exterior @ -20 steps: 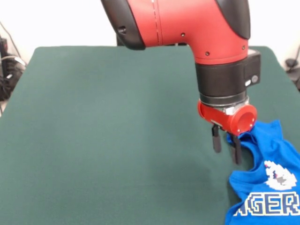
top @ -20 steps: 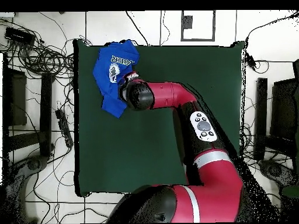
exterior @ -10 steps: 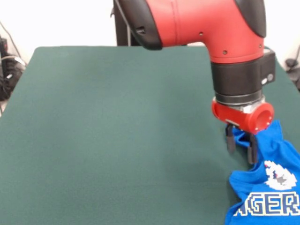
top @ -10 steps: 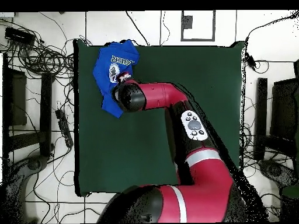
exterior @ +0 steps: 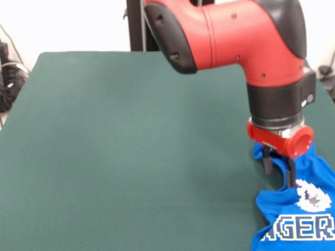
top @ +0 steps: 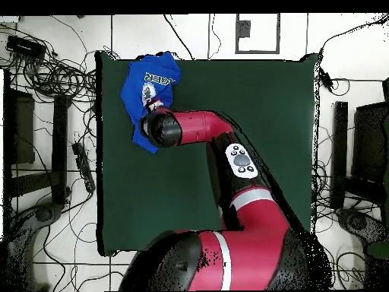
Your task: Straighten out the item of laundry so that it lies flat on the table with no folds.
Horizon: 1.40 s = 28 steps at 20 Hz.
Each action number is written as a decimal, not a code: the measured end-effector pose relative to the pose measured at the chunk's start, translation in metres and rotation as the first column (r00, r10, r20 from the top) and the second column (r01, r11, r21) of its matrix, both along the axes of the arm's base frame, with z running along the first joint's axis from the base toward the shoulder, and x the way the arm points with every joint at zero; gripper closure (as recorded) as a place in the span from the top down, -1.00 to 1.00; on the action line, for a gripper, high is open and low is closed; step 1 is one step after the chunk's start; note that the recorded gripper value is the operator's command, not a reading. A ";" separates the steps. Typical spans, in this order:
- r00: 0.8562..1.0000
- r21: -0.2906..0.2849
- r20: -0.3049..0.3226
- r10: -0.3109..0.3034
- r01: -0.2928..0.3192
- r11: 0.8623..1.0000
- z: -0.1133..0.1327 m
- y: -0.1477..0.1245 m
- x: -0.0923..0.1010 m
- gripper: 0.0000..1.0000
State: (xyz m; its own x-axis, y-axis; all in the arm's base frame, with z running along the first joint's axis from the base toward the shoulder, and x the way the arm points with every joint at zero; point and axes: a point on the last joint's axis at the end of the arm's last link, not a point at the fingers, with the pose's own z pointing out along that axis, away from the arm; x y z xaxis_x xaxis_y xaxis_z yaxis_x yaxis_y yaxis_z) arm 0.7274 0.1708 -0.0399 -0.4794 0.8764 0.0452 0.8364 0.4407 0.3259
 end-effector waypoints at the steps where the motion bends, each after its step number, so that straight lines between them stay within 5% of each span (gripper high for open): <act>1: 1.000 0.000 -0.001 -0.001 0.001 1.000 -0.003 0.000 0.000 1.00; 13: 0.997 -0.077 0.065 0.037 -0.032 0.997 -0.009 0.010 0.002 1.00; 20: 0.992 -0.073 0.120 0.032 -0.024 0.997 -0.008 0.010 0.008 1.00; 28: 0.968 -0.053 0.252 -0.003 0.016 0.998 0.001 -0.004 0.030 1.00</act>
State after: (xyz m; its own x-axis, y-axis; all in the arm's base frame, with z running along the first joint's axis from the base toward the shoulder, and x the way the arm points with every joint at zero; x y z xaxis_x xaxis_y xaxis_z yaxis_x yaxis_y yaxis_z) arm 0.7577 0.1669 -0.0389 -0.4608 0.8789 -0.1234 0.7345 0.4557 0.5029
